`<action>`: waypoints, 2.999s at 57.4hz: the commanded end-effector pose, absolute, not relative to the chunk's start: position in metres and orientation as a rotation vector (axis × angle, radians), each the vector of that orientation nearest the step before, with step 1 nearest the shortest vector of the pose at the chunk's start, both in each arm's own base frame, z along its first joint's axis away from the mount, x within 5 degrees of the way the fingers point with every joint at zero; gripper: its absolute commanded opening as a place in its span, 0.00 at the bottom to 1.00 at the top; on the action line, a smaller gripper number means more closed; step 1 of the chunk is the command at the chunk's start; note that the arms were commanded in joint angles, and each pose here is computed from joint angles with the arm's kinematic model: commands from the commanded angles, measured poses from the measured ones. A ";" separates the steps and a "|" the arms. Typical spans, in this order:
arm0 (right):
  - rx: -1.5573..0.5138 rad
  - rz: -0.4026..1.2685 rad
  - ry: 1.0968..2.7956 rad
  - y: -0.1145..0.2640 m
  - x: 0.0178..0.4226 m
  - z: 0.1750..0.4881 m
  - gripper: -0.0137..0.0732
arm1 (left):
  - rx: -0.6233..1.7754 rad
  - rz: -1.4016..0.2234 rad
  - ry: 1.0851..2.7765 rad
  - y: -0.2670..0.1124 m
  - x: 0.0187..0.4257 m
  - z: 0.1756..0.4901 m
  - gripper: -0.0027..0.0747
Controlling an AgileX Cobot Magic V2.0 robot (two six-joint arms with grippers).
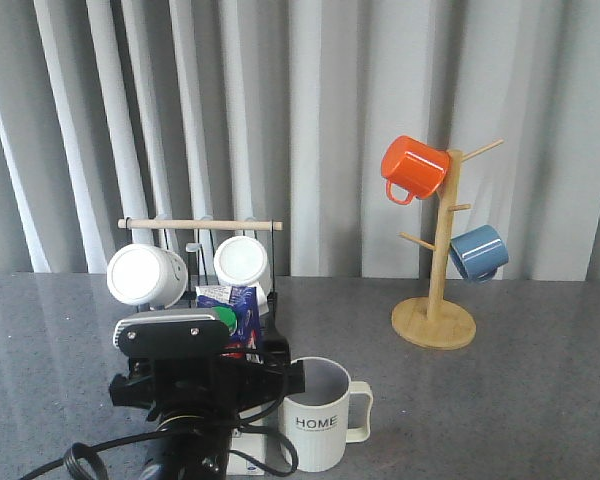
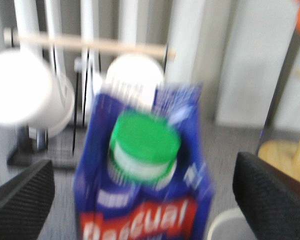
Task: Place milk next to cup
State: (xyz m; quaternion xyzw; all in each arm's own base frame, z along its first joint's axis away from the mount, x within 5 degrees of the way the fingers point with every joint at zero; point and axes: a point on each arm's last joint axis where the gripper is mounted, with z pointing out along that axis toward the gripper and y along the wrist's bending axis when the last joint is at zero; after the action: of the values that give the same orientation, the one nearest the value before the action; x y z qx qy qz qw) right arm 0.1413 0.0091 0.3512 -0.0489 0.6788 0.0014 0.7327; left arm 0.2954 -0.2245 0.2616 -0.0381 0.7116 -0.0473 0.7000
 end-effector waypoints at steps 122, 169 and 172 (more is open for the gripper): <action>-0.128 0.003 1.398 0.011 0.139 0.366 0.15 | 0.083 -0.202 1.461 -0.029 0.156 0.395 0.02; -0.128 0.002 1.399 0.011 0.139 0.366 0.15 | 0.004 -0.095 1.418 -0.004 0.064 0.220 0.02; -0.128 0.002 1.399 0.011 0.139 0.366 0.15 | 0.014 -0.089 1.426 -0.004 0.061 0.219 0.02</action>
State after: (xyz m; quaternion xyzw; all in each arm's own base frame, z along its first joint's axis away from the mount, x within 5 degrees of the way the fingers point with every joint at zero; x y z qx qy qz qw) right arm 0.1413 0.0091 0.3512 -0.0489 0.6788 0.0014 0.7327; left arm 0.0656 -0.0036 0.2105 0.0016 0.6773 -0.0391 0.7346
